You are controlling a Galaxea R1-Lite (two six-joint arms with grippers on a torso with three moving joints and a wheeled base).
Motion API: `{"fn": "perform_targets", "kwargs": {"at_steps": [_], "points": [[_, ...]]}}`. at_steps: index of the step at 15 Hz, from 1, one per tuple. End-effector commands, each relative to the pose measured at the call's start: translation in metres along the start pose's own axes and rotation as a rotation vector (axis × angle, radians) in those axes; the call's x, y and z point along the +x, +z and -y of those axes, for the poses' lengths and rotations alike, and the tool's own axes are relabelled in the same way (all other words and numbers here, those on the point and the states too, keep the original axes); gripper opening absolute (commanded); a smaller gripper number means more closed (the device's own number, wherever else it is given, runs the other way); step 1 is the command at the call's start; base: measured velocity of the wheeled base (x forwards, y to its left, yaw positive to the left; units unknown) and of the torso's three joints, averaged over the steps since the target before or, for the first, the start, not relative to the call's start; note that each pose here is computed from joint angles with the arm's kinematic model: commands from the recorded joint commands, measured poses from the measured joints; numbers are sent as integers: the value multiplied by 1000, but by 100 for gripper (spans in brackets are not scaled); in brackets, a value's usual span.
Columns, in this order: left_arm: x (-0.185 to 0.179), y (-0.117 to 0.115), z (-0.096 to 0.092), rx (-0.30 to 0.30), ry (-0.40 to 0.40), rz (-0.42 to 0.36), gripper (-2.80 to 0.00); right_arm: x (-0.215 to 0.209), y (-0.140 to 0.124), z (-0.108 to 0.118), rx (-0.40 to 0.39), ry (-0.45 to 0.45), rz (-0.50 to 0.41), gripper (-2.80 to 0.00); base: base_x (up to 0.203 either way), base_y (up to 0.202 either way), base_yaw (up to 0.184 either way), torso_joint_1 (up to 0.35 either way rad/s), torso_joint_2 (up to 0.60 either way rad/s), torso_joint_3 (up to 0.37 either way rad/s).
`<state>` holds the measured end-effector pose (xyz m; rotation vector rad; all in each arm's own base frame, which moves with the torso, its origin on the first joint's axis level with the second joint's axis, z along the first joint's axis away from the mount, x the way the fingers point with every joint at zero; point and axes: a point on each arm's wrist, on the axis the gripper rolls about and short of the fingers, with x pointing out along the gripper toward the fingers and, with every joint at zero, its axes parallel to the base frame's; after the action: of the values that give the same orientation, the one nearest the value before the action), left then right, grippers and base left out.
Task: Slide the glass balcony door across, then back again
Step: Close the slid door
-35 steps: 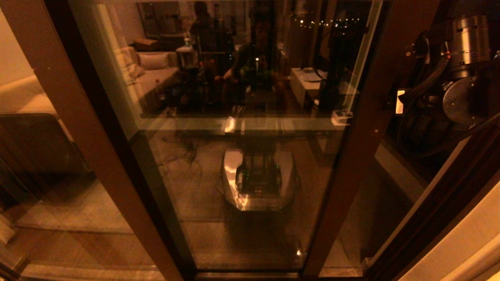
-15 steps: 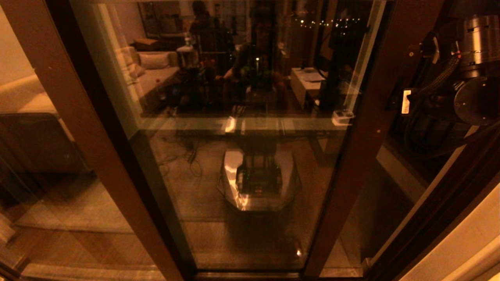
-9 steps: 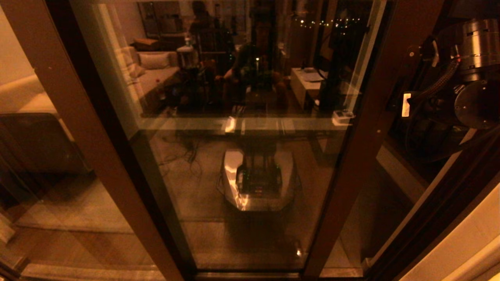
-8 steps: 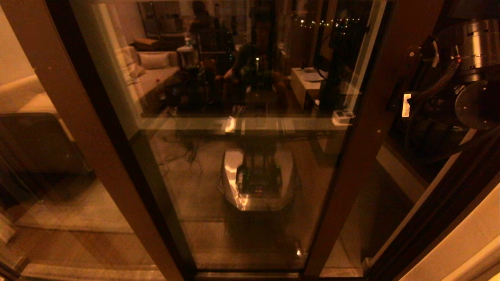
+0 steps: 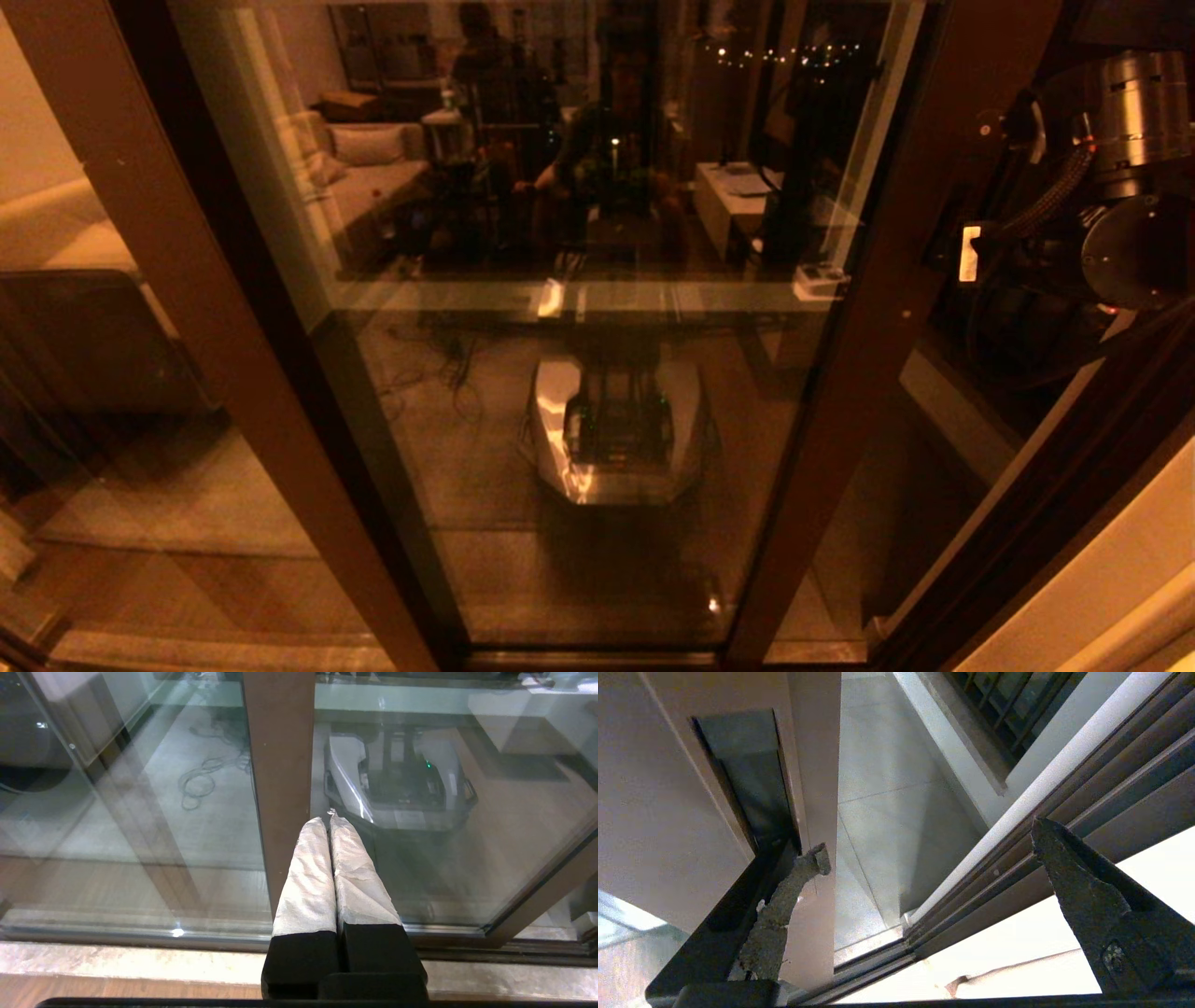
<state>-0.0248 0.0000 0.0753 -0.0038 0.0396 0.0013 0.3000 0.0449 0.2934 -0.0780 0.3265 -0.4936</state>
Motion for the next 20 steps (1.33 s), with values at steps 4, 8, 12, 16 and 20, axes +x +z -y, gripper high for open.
{"fn": "perform_targets", "kwargs": {"at_steps": [4, 8, 12, 16, 20], "points": [[0, 0, 0, -1, 0, 0, -280, 8, 0, 2, 0, -25, -4, 0, 0, 0, 0, 0, 0, 0], [0, 0, 0, -1, 0, 0, -280, 10, -1, 5, -7, -36, -8, 0, 0, 0, 0, 0, 0, 0], [0, 0, 0, -1, 0, 0, -280, 17, -2, 10, -2, -29, -20, 0, 0, 0, 0, 0, 0, 0], [0, 0, 0, -1, 0, 0, -280, 23, -3, 12, 1, -37, -28, 0, 0, 0, 0, 0, 0, 0], [0, 0, 0, -1, 0, 0, -280, 21, -2, 15, 5, -41, -25, 0, 0, 0, 0, 0, 0, 0]]}}
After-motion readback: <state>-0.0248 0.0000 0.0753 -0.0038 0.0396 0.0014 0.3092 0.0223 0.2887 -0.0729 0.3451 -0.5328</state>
